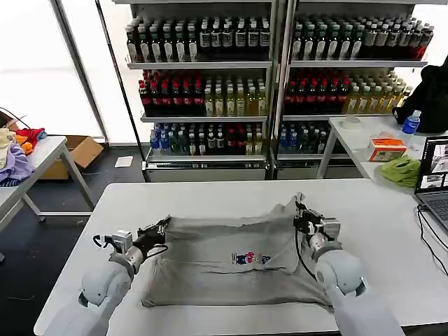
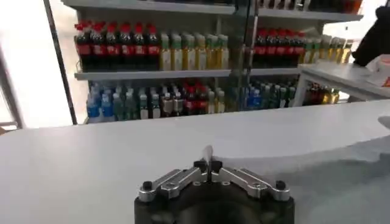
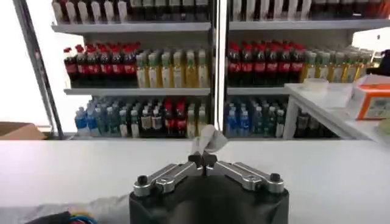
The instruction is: Fold and organize the clothes.
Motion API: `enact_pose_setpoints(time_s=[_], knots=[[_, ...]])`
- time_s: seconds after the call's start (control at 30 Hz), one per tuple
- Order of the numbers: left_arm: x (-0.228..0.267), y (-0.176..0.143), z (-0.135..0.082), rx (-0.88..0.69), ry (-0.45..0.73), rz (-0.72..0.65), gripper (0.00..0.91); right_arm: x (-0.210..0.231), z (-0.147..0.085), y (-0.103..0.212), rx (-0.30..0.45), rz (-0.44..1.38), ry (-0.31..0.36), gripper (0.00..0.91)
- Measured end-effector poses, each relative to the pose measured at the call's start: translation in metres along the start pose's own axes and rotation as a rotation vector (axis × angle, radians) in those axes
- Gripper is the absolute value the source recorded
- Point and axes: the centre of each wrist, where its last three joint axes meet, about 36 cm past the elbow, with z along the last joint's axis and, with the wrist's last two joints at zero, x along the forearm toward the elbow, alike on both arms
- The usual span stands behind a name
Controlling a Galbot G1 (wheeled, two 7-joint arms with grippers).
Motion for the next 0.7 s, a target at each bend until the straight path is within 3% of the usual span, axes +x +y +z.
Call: enact_pose_setpoints(time_s=[0.7], knots=[[0.034,-0.015,0.036,-0.042,0.067,0.009,0.0,0.079,0.063,0.0,0.033,0.1,0.08,0.0]])
